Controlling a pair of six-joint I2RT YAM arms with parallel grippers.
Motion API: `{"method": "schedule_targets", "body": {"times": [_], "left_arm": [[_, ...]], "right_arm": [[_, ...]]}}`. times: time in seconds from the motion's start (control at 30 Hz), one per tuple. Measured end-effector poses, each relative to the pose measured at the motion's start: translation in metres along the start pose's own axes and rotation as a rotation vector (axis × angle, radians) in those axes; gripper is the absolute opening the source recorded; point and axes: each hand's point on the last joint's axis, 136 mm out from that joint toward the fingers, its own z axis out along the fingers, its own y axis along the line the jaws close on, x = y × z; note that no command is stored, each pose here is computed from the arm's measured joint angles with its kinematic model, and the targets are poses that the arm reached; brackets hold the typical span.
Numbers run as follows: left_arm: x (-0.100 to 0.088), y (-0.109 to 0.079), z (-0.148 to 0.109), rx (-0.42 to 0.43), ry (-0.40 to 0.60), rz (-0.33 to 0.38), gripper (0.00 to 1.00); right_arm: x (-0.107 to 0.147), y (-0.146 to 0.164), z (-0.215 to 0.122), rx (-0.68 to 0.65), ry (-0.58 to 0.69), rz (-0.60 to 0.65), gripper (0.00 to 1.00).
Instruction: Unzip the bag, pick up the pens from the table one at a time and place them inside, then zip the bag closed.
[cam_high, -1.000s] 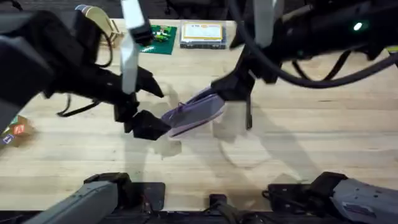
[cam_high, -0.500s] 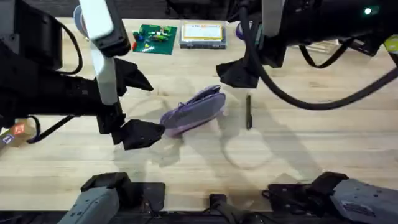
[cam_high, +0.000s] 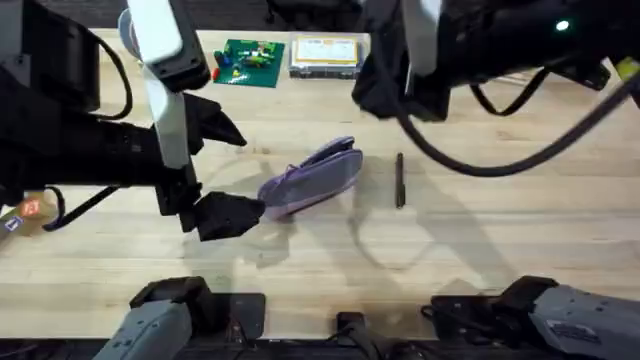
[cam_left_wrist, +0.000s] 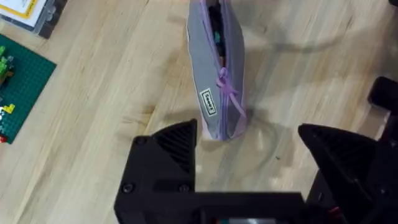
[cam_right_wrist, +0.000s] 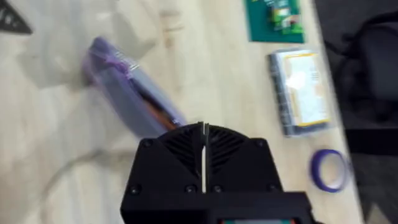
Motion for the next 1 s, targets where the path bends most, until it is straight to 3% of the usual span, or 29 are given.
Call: {"method": "schedule_targets", "body": {"times": [0.33,1.0], "left_arm": [[0.000,0.000,0.000,0.000,0.000,0.000,0.993],[0.000,0.001,0.000,-0.003,-0.001,0.003,0.993]], "right_arm": [[0.020,0.042,0.053,-0.308,0.012,-0.043,0.030],[0.052,0.059,0.109,-0.470,0.035,-0.209,0.030]]}}
